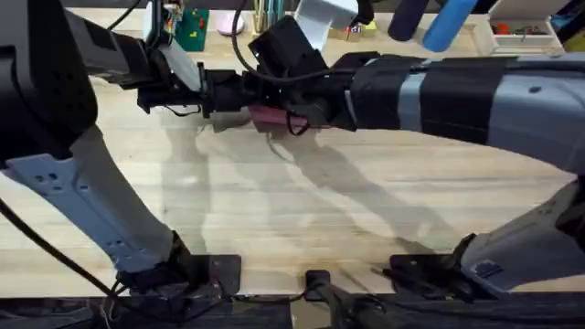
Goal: Unzip the bag, pick up the pens from the table one at a time and place them inside, then zip the bag closed.
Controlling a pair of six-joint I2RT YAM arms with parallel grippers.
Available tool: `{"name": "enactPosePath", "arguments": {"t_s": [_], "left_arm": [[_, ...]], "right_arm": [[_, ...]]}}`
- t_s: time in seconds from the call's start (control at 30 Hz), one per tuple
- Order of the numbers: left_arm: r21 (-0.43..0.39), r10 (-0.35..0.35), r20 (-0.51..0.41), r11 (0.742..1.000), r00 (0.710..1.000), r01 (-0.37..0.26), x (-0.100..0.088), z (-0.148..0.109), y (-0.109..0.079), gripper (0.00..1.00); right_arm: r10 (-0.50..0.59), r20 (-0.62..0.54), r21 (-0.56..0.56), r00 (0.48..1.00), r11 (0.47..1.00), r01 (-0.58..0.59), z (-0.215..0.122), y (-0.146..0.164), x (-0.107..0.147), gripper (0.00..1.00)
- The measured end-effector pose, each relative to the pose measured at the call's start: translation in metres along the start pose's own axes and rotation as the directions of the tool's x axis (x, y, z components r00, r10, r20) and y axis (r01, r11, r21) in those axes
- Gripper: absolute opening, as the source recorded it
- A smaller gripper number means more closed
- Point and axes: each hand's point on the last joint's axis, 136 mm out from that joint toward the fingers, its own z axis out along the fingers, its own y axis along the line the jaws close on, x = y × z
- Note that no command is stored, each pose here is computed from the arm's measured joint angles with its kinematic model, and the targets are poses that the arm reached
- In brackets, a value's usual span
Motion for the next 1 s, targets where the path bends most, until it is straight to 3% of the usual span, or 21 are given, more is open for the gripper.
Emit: {"name": "enactPosePath", "arguments": {"t_s": [0.17,0.37,0.57,1.0], "left_arm": [[0.0,0.001,0.0,1.0,1.0,-0.001,0.0,0.0,0.0,0.042],[0.0,0.0,0.0,1.0,1.0,0.0,0.0,0.0,0.0,0.042],[0.0,0.0,0.001,1.0,1.0,0.0,0.0,0.0,0.0,0.042],[0.0,0.001,0.001,1.0,1.0,-0.001,0.0,0.0,0.0,0.042]], "right_arm": [[0.001,-0.002,-0.008,1.0,1.0,-0.001,0.0,0.002,0.0,0.685],[-0.001,-0.009,-0.013,1.0,1.0,0.0,0.0,0.003,0.002,0.509],[-0.006,-0.018,0.007,1.0,1.0,0.006,0.0,-0.002,0.004,0.452],[0.008,-0.009,0.023,1.0,1.0,-0.007,0.002,-0.008,0.0,0.439]]}}
